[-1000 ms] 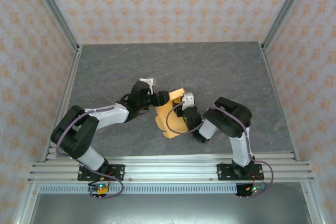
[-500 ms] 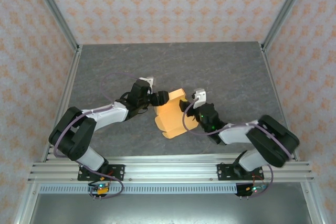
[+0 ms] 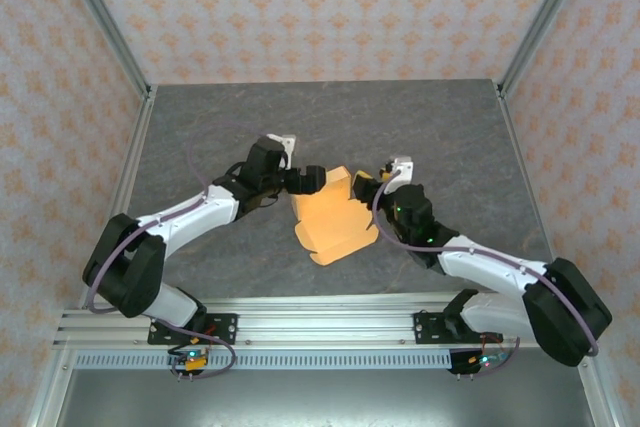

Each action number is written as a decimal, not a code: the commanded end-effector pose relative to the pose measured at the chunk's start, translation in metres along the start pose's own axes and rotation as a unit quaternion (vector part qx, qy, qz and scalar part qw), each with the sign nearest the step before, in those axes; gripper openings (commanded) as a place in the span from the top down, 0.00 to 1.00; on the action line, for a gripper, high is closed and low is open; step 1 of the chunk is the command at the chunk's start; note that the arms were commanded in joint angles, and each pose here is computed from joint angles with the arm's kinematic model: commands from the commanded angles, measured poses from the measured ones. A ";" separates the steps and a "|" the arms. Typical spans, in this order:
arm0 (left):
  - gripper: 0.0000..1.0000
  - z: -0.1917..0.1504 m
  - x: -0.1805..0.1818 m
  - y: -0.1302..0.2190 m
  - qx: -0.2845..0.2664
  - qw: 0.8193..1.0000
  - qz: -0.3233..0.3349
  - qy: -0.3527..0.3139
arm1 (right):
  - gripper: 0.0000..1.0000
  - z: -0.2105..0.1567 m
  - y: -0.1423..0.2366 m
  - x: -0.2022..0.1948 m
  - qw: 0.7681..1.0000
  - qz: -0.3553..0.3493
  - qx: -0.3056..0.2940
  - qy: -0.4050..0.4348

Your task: Fold the paper box

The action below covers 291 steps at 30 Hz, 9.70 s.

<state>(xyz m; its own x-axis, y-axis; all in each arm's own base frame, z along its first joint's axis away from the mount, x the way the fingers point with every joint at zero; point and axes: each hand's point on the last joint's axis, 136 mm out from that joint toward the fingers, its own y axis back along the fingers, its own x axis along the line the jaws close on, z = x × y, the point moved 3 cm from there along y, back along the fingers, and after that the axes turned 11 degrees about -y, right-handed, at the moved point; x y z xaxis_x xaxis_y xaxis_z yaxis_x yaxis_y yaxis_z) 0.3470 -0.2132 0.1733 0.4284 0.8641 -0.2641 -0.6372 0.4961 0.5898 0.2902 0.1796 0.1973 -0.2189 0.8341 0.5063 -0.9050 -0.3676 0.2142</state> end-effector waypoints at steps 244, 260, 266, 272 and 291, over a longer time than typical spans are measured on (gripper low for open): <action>0.66 -0.001 0.008 -0.007 -0.080 0.997 0.008 -0.015 | 0.76 -0.030 -0.097 0.031 0.932 0.019 0.222 0.285; 0.65 -0.022 0.023 -0.010 -0.070 0.996 0.040 0.050 | 0.39 -0.019 -0.056 0.019 0.956 0.001 0.235 0.177; 0.65 -0.024 0.025 -0.012 -0.059 0.995 0.047 0.060 | 0.44 -0.029 -0.050 0.005 0.962 -0.027 0.246 0.119; 0.66 -0.024 0.025 -0.015 -0.051 0.995 0.047 0.076 | 0.55 -0.036 -0.059 0.001 0.959 -0.029 0.259 0.108; 0.64 -0.048 0.016 -0.036 -0.008 0.978 0.009 0.207 | 0.69 -0.048 -0.070 0.018 0.959 0.007 0.284 0.002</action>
<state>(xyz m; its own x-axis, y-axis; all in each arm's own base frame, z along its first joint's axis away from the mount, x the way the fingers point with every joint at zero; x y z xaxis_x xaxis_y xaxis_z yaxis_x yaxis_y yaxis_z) 0.3514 -0.2031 0.1167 0.1251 0.8594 -0.4958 -0.6776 0.4390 0.5900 0.3292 0.2287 0.1436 -0.2297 0.8697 0.4368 -0.5640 -0.4847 0.6686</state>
